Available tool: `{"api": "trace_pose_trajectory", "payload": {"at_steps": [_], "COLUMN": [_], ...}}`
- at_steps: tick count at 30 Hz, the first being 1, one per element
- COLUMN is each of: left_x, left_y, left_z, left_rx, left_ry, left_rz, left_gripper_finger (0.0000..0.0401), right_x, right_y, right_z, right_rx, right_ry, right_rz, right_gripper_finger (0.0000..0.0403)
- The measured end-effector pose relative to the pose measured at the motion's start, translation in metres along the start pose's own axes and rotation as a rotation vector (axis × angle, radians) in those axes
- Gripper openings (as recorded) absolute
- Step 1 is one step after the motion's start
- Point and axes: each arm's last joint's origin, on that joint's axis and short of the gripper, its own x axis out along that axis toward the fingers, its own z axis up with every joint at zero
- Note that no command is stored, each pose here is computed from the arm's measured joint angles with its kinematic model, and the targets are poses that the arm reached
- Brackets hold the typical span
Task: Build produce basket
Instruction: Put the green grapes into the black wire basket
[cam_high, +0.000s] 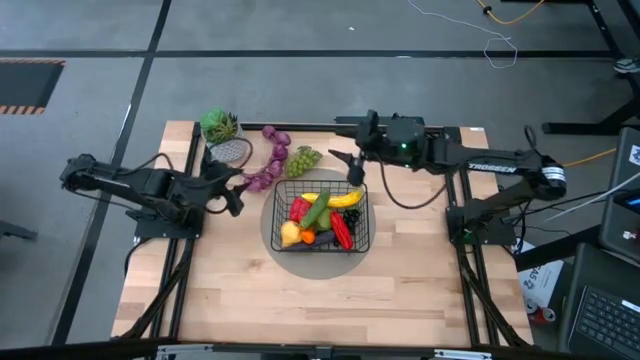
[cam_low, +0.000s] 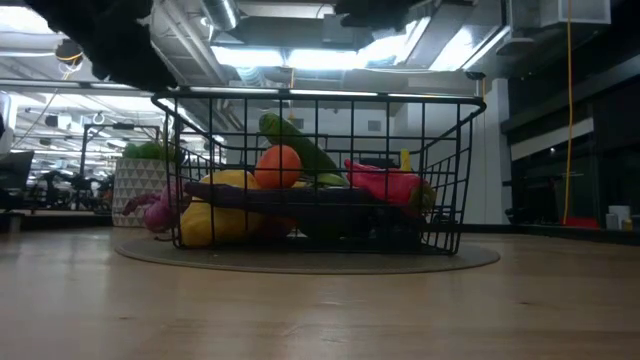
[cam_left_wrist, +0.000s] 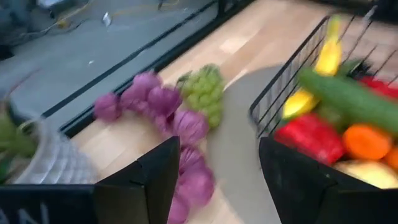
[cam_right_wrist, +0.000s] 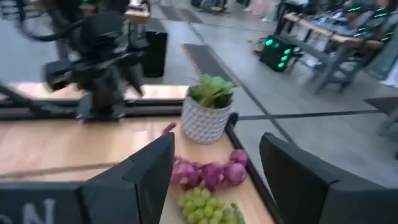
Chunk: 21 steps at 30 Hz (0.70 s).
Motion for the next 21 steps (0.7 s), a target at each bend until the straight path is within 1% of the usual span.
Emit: {"api": "trace_pose_trajectory", "payload": {"at_steps": [3,6,9,11,14,18,21], "left_x": [-0.003,-0.006,-0.009,-0.011,-0.010,-0.009,-0.007], "left_y": [0.006,0.007,0.007,0.009,0.014,0.020,0.022], "left_z": [-0.008,-0.010,-0.016,-0.020,-0.029,-0.036,-0.039], "left_rx": [0.009,0.026,0.073,0.082,0.057,0.021,0.012], "left_ry": [-0.054,-0.171,-0.291,-0.351,-0.374,-0.384,-0.388], "left_rz": [-0.072,-0.212,-0.366,-0.431,-0.431,-0.411,-0.400], "left_gripper_finger": [0.0214,0.0214,0.0214,0.0214,0.0214,0.0214,0.0214], "right_x": [0.015,0.029,0.042,0.050,0.062,0.084,0.104], "right_y": [-0.005,-0.017,-0.032,-0.043,-0.059,-0.080,-0.092], "right_z": [-0.005,-0.015,-0.022,-0.023,-0.022,-0.017,-0.017], "right_rx": [0.022,0.053,0.083,0.101,0.118,0.144,0.159], "right_ry": [-0.004,0.031,0.066,0.079,0.099,0.129,0.167], "right_rz": [-0.053,-0.115,-0.168,-0.185,-0.144,-0.036,0.035], "right_gripper_finger": [0.0237,0.0237,0.0237,0.0237,0.0237,0.0237,0.0237]}}
